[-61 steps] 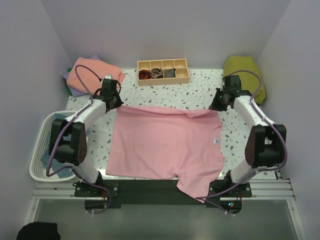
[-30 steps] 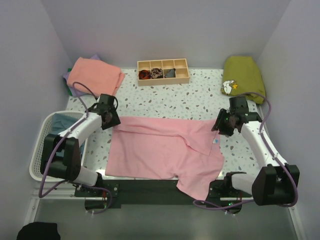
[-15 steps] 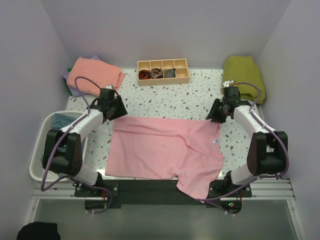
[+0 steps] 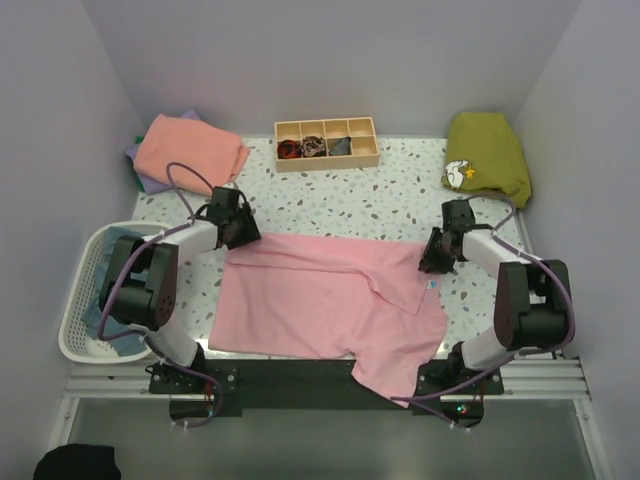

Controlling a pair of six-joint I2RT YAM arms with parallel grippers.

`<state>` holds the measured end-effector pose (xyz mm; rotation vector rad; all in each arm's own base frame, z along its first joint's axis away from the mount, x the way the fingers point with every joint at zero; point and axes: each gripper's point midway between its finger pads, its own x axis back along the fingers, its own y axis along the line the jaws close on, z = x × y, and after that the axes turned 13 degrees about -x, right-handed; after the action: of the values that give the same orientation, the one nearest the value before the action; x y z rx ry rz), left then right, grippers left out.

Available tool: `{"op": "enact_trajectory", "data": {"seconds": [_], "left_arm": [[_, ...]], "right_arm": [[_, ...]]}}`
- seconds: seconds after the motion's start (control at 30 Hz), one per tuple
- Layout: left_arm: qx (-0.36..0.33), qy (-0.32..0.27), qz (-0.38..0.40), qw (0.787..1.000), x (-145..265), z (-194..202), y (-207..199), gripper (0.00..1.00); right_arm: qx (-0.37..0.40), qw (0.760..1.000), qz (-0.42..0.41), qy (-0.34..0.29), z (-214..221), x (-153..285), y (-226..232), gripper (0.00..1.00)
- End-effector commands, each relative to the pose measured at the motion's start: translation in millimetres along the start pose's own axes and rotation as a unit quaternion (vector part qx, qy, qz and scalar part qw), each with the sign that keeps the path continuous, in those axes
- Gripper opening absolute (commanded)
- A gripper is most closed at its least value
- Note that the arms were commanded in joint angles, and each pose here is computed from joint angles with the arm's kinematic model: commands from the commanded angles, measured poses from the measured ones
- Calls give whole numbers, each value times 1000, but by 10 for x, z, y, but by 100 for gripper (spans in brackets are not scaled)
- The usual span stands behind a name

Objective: Fold and stack the t-shirts
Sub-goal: Fold the flattened tshirt in 1/3 of the way

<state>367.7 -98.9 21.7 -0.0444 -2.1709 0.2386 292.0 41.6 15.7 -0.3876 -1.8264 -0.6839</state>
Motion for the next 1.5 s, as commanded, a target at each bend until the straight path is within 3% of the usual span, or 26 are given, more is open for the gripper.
{"op": "enact_trajectory", "data": {"seconds": [0.0, 0.13, 0.23, 0.53, 0.63, 0.77, 1.03, 1.3, 1.47], "left_arm": [[-1, 42, -61, 997, -133, 294, 269, 53], [-2, 46, -85, 995, -130, 326, 359, 52], [-2, 49, -90, 995, -130, 330, 374, 52], [-11, 5, -29, 1000, -26, 82, 95, 51], [-14, -32, -5, 999, 127, -141, -68, 51], [-17, -54, 15, 998, 288, -288, -199, 52], [-21, -32, 4, 999, 274, -122, -156, 52], [-21, 3, -63, 998, 110, 163, 146, 52], [-30, 6, -103, 994, 90, 174, 293, 52]], "right_arm": [[-5, 997, 71, 11, 286, -37, -446, 28], [-27, 997, 72, 27, 487, 12, -525, 26], [-41, 997, 67, 5, 447, 140, -518, 25], [15, 992, -65, -108, -371, 749, 300, 38], [24, 990, -74, -119, -530, 759, 437, 39], [24, 993, -85, -82, -480, 531, 535, 38], [-1, 999, -35, -32, -173, 210, 234, 34], [-6, 997, 56, -49, -83, 105, -227, 34], [2, 996, 52, -71, -196, 150, -188, 34]]}}
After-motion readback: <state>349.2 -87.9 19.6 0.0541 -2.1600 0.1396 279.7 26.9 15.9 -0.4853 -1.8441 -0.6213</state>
